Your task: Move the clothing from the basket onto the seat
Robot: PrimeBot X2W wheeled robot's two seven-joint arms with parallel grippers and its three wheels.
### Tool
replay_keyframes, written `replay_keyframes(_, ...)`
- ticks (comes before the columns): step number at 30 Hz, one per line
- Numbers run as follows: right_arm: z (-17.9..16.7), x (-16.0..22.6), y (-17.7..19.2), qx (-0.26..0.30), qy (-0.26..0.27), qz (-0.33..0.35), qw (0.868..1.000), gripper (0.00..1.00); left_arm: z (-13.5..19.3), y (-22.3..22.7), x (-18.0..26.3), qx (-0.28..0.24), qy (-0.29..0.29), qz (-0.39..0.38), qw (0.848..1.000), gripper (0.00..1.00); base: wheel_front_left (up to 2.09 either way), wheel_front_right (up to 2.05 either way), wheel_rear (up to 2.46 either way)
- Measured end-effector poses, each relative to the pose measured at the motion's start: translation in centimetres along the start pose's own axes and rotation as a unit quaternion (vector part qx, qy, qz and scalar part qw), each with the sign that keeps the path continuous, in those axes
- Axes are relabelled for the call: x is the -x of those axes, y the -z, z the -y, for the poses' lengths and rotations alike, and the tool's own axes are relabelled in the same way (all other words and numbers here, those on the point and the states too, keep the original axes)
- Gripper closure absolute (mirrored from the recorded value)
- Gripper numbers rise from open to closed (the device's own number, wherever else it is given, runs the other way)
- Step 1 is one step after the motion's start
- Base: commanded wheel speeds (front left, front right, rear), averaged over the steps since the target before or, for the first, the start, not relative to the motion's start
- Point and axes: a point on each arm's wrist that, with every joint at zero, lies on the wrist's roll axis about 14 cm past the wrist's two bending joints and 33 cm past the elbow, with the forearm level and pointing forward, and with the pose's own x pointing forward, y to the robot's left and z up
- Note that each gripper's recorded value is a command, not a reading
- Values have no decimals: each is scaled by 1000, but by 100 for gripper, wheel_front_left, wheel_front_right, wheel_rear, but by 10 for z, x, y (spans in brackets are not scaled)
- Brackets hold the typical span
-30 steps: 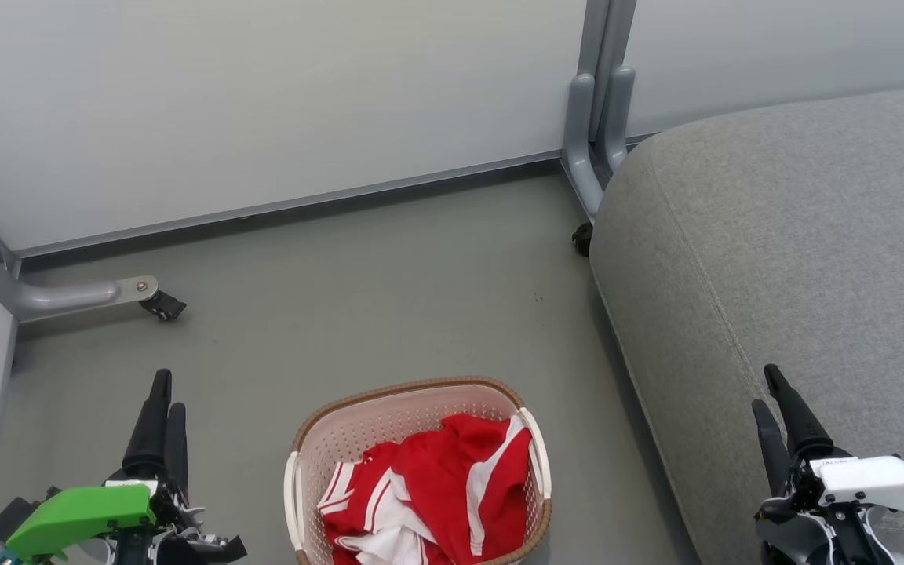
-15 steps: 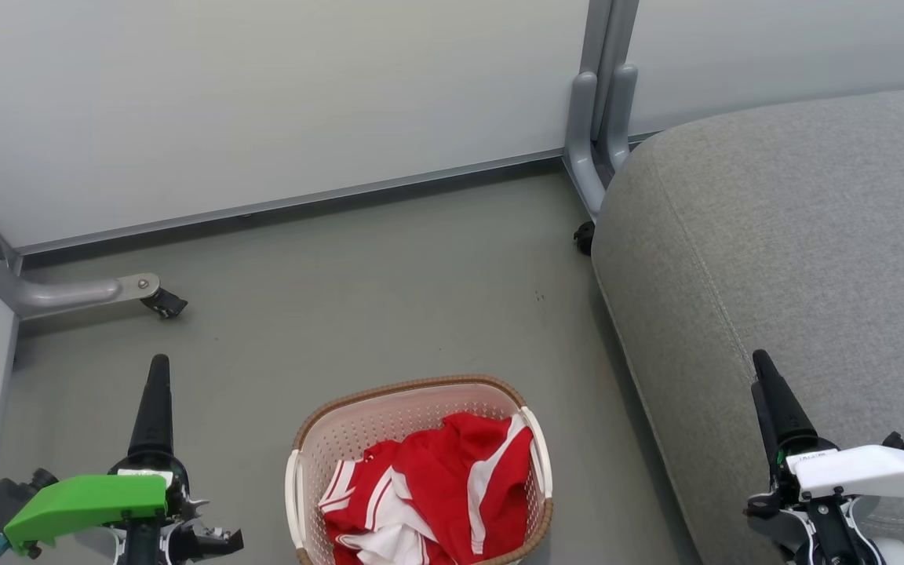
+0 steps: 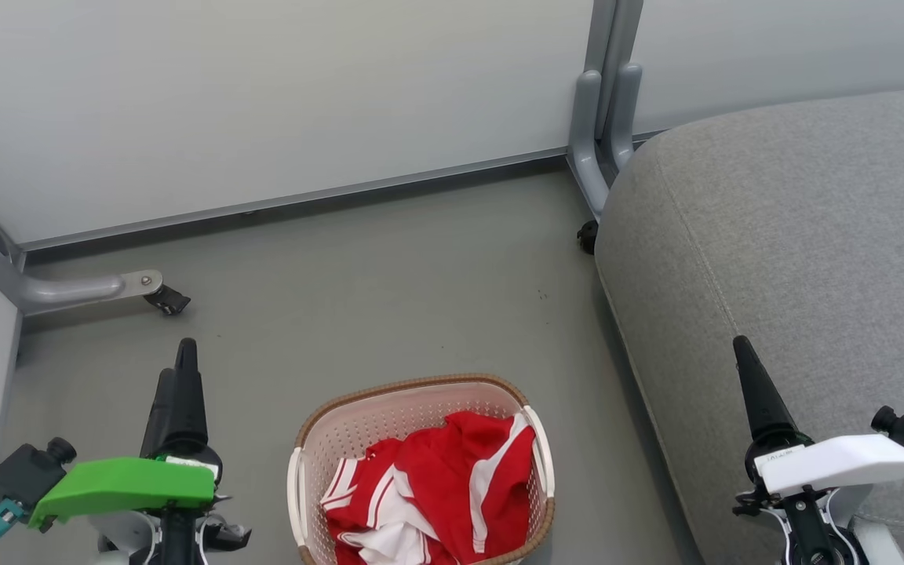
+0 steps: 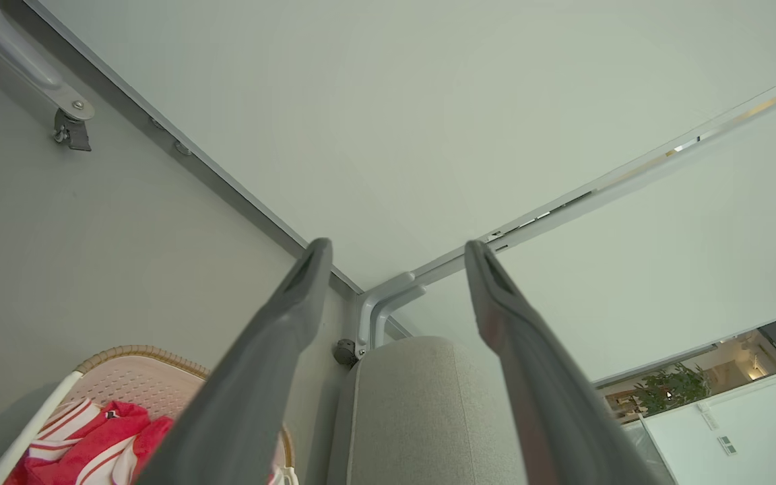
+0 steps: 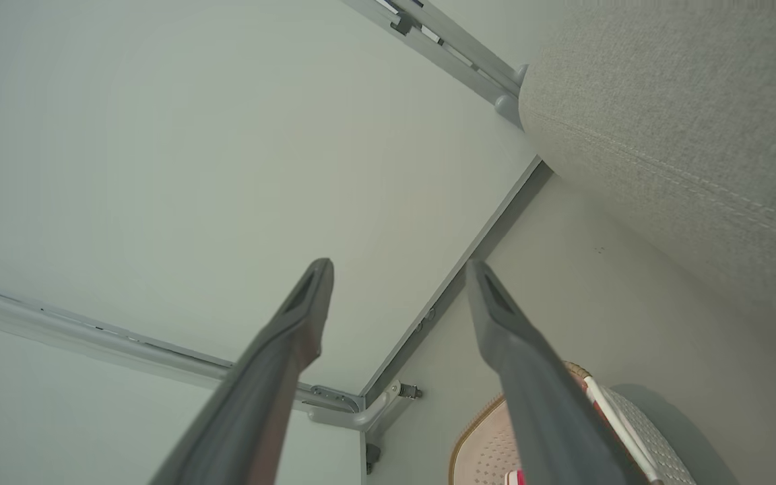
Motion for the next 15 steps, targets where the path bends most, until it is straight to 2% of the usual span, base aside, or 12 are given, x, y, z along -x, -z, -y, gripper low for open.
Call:
replay_keyframes(6, -5, 0, 2, 47, -9, 0, 999, 0, 4, 3, 1, -54, 3, -2, 999, 0, 0, 0, 0)
replay_keyframes(7, -6, -1, 3, 69, -12, -1, 998, 0, 4, 5, 1, -81, 3, -3, 997, 0, 0, 0, 0)
replay_keyframes(15, -9, 0, 9, 127, -20, -8, 992, 0, 4, 12, 5, -152, 4, -9, 988, 0, 0, 0, 0)
